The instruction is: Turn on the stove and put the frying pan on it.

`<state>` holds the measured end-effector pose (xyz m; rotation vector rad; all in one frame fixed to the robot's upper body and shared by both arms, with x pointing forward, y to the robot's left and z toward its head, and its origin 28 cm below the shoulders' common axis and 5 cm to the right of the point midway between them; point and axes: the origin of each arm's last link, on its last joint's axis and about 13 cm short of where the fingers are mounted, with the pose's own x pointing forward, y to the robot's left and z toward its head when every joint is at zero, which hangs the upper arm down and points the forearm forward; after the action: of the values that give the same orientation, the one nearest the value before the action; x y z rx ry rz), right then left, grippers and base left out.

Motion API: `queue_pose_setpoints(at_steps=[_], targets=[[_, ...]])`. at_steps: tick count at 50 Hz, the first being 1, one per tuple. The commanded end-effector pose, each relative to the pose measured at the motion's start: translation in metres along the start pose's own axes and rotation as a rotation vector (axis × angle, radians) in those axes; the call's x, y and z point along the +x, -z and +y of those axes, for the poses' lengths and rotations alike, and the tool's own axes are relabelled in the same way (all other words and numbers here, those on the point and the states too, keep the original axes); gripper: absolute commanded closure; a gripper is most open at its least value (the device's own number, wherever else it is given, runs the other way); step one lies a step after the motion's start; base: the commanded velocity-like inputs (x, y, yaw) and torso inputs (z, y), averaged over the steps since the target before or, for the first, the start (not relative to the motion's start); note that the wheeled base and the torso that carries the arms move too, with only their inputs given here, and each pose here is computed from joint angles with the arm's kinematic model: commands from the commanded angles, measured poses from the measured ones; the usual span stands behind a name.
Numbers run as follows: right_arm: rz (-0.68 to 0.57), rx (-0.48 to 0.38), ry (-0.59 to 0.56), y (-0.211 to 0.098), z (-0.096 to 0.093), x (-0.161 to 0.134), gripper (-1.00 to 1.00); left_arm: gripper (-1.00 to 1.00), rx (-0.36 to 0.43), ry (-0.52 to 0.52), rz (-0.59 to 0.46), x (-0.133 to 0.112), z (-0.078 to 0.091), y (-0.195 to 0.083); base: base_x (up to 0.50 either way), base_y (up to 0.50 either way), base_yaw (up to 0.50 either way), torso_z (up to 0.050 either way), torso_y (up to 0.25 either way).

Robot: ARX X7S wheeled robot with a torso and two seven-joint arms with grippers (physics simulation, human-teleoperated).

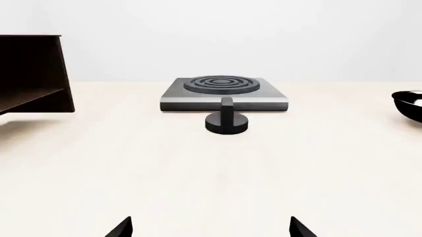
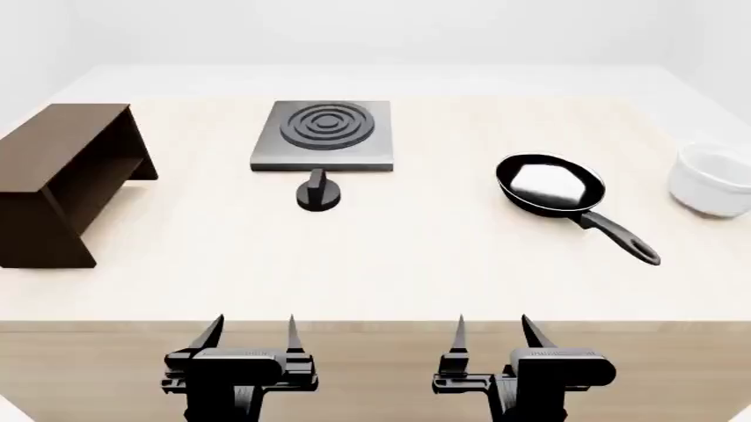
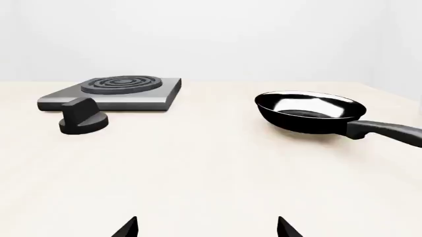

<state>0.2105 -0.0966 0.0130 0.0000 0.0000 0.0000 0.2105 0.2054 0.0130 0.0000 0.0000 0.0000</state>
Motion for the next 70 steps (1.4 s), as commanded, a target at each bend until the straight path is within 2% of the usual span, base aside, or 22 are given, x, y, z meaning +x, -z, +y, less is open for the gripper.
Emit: queue_pose_setpoints(at_steps=[1,4,11,19,20,22,27,34,41,51,70], targets=[[0.006,0.008,0.013,0.000,-0.001,0.000,-1.00,-1.00,-0.010,0.007,0.007,0.001,0.001,0.000,0.00,0.00,0.00,0.000,0.000],[0.005,-0.037,0.032,0.001,0.000,0.000,-1.00,-1.00,0.006,0.009,0.000,0.000,0.000,0.001,0.00,0.00,0.00,0.000,0.000],[0.007,0.033,0.008,0.002,-0.002,0.001,-1.00,-1.00,0.003,0.020,0.006,0.000,0.000,0.002,0.00,0.00,0.00,0.000,0.000],[0.044,0.010,0.067,-0.005,-0.005,0.005,-1.00,-1.00,-0.009,0.034,0.036,0.004,0.002,-0.001,0.00,0.00,0.00,0.000,0.000],[0.054,0.004,0.055,-0.011,-0.004,0.005,-1.00,-1.00,0.014,0.035,-0.005,0.004,0.003,-0.006,0.00,0.00,0.00,0.000,0.000],[0.055,0.010,0.034,-0.019,-0.004,0.003,-1.00,-1.00,0.052,0.057,-0.006,0.002,0.003,-0.011,0.00,0.00,0.00,0.000,0.000],[0.006,0.018,0.015,-0.046,-0.003,-0.001,-1.00,-1.00,0.028,0.068,-0.017,0.000,0.004,-0.032,0.00,0.00,0.00,0.000,0.000],[-0.048,0.012,0.006,-0.082,-0.007,-0.004,-1.00,-1.00,-0.004,0.015,-0.049,0.004,0.009,-0.064,0.00,0.00,0.00,0.000,0.000],[-0.076,-0.014,0.024,-0.098,-0.010,-0.006,-1.00,-1.00,-0.002,0.004,-0.070,0.003,0.011,-0.076,0.00,0.00,0.00,0.000,0.000],[-0.138,-0.020,0.018,-0.105,-0.010,-0.010,-1.00,-1.00,-0.017,-0.011,-0.091,0.002,0.014,-0.081,0.06,0.00,0.00,0.000,0.000],[-0.126,-0.012,-0.003,-0.102,-0.011,-0.007,-1.00,-1.00,-0.015,-0.011,-0.084,0.005,0.015,-0.079,0.50,0.00,0.00,0.000,0.000]])
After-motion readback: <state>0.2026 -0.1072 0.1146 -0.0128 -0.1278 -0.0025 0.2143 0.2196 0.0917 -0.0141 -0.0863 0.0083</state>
